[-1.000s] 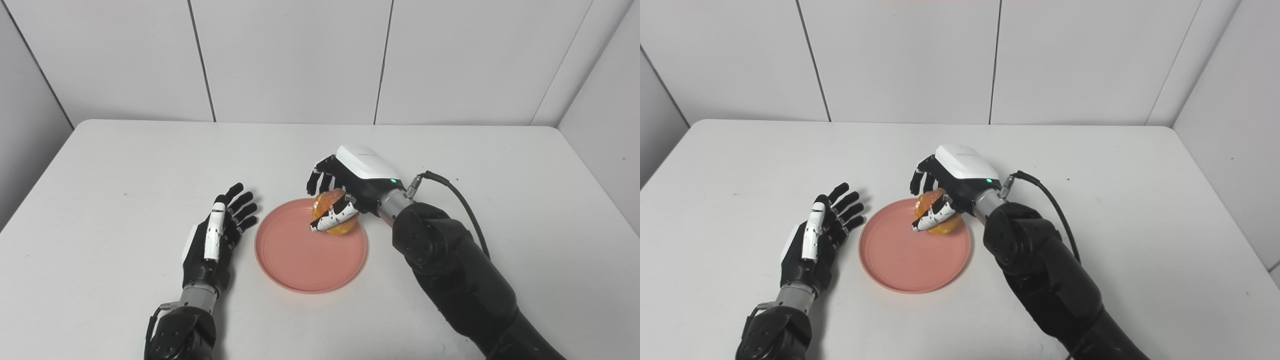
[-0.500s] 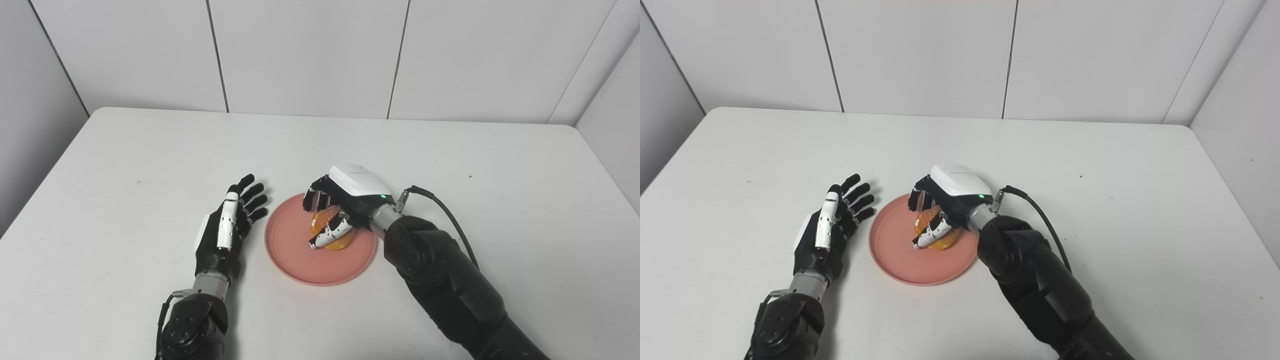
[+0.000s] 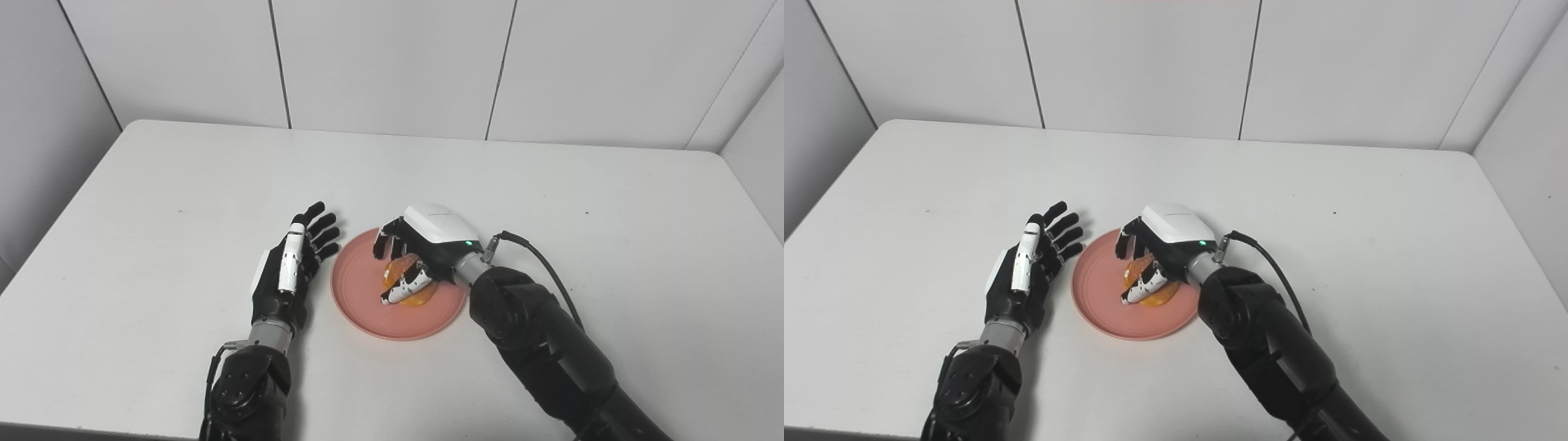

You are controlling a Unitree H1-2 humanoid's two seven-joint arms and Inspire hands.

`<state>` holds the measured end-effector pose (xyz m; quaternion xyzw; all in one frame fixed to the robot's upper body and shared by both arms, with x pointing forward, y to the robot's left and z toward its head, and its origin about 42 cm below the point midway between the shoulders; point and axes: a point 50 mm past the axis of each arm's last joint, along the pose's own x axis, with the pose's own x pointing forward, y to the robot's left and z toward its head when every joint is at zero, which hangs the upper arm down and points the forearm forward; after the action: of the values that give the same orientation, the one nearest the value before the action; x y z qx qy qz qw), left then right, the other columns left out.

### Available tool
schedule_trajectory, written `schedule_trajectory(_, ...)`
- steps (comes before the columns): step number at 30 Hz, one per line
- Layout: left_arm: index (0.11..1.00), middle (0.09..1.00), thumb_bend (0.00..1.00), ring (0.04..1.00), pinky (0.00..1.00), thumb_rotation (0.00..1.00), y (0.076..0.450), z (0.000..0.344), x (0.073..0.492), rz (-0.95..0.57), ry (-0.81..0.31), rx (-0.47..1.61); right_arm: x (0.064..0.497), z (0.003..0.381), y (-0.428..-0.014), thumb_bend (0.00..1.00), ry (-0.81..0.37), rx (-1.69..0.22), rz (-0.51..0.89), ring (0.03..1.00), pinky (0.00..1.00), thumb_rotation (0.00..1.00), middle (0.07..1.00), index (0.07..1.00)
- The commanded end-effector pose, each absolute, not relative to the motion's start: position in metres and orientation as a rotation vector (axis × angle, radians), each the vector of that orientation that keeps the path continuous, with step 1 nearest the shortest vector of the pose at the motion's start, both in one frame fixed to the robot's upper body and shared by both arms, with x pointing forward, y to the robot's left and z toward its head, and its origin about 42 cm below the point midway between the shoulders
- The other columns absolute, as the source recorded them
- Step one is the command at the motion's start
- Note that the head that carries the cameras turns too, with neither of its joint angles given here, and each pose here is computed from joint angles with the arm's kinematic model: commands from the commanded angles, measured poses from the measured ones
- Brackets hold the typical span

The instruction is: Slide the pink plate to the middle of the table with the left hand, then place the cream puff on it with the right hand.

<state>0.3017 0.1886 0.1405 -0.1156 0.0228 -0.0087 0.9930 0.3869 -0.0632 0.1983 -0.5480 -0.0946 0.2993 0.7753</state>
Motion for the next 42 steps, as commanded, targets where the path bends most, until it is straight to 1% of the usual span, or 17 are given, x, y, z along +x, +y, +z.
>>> schedule_trajectory(1, 0.842, 0.857, 0.45, 0.849, 0.84, 1.00, 0.185, 0.162, 0.311, -0.028, -0.046, -0.230, 0.390, 0.212, -0.059, 0.52, -0.274, -1.208, 0.637, 0.344, 0.25, 0.00, 0.414, 0.535)
schedule_trajectory(6, 0.844, 0.857, 0.44, 0.849, 0.84, 1.00, 0.185, 0.162, 0.311, -0.030, -0.049, -0.226, 0.387, 0.217, -0.059, 0.52, -0.279, -1.220, 0.632, 0.359, 0.26, 0.01, 0.423, 0.537)
schedule_trajectory(11, 0.840, 0.852, 0.45, 0.846, 0.84, 1.00, 0.184, 0.162, 0.311, -0.027, -0.050, -0.224, 0.383, 0.226, -0.060, 0.52, -0.291, -1.228, 0.629, 0.428, 0.32, 0.01, 0.445, 0.535)
schedule_trajectory(12, 0.840, 0.851, 0.45, 0.845, 0.84, 1.00, 0.185, 0.161, 0.311, -0.026, -0.050, -0.222, 0.383, 0.227, -0.060, 0.52, -0.295, -1.231, 0.626, 0.454, 0.34, 0.08, 0.512, 0.515)
schedule_trajectory(13, 0.838, 0.849, 0.45, 0.843, 0.84, 1.00, 0.185, 0.161, 0.311, -0.026, -0.050, -0.221, 0.382, 0.229, -0.060, 0.52, -0.301, -1.235, 0.625, 0.486, 0.37, 0.12, 0.570, 0.503)
schedule_trajectory(14, 0.839, 0.850, 0.45, 0.844, 0.84, 1.00, 0.185, 0.161, 0.311, -0.025, -0.049, -0.220, 0.381, 0.232, -0.061, 0.63, -0.306, -1.237, 0.625, 0.522, 0.39, 0.19, 0.612, 0.583)
schedule_trajectory(15, 0.839, 0.852, 0.45, 0.845, 0.84, 1.00, 0.185, 0.161, 0.311, -0.024, -0.049, -0.221, 0.380, 0.234, -0.062, 0.72, -0.308, -1.238, 0.626, 0.581, 0.45, 0.25, 0.666, 0.650)
schedule_trajectory(16, 0.840, 0.852, 0.45, 0.846, 0.84, 1.00, 0.185, 0.161, 0.311, -0.023, -0.048, -0.223, 0.379, 0.237, -0.063, 0.74, -0.313, -1.237, 0.627, 0.600, 0.47, 0.27, 0.683, 0.674)
schedule_trajectory(21, 0.837, 0.849, 0.45, 0.843, 0.84, 1.00, 0.185, 0.161, 0.311, -0.021, -0.048, -0.226, 0.373, 0.250, -0.066, 0.76, -0.324, -1.218, 0.638, 0.640, 0.50, 0.30, 0.721, 0.729)
schedule_trajectory(24, 0.836, 0.848, 0.45, 0.842, 0.83, 1.00, 0.185, 0.162, 0.311, -0.019, -0.049, -0.226, 0.370, 0.258, -0.068, 0.77, -0.334, -1.207, 0.636, 0.678, 0.53, 0.30, 0.752, 0.738)
schedule_trajectory(28, 0.839, 0.850, 0.44, 0.845, 0.84, 1.00, 0.186, 0.162, 0.311, -0.022, -0.052, -0.225, 0.368, 0.266, -0.070, 0.78, -0.347, -1.196, 0.622, 0.677, 0.52, 0.31, 0.760, 0.750)
schedule_trajectory(32, 0.838, 0.850, 0.45, 0.846, 0.84, 1.00, 0.186, 0.162, 0.311, -0.022, -0.053, -0.227, 0.368, 0.272, -0.074, 0.80, -0.351, -1.182, 0.608, 0.696, 0.54, 0.31, 0.779, 0.777)
schedule_trajectory(37, 0.840, 0.852, 0.45, 0.848, 0.84, 1.00, 0.187, 0.163, 0.312, -0.020, -0.053, -0.225, 0.370, 0.276, -0.080, 0.81, -0.344, -1.159, 0.598, 0.705, 0.54, 0.34, 0.794, 0.823)
schedule_trajectory(39, 0.842, 0.856, 0.46, 0.852, 0.85, 1.00, 0.187, 0.163, 0.311, -0.021, -0.057, -0.227, 0.369, 0.278, -0.085, 0.80, -0.353, -1.143, 0.576, 0.680, 0.52, 0.40, 0.787, 0.857)
schedule_trajectory(40, 0.843, 0.858, 0.46, 0.854, 0.85, 1.00, 0.188, 0.163, 0.311, -0.021, -0.059, -0.227, 0.369, 0.279, -0.089, 0.80, -0.356, -1.133, 0.560, 0.666, 0.49, 0.45, 0.790, 0.878)
schedule_trajectory(41, 0.844, 0.859, 0.46, 0.855, 0.85, 1.00, 0.188, 0.163, 0.311, -0.020, -0.061, -0.228, 0.367, 0.279, -0.094, 0.79, -0.361, -1.113, 0.532, 0.686, 0.51, 0.48, 0.808, 0.890)
schedule_trajectory(42, 0.845, 0.861, 0.46, 0.857, 0.85, 1.00, 0.188, 0.164, 0.311, -0.019, -0.062, -0.228, 0.366, 0.279, -0.098, 0.78, -0.363, -1.099, 0.514, 0.723, 0.55, 0.51, 0.831, 0.903)
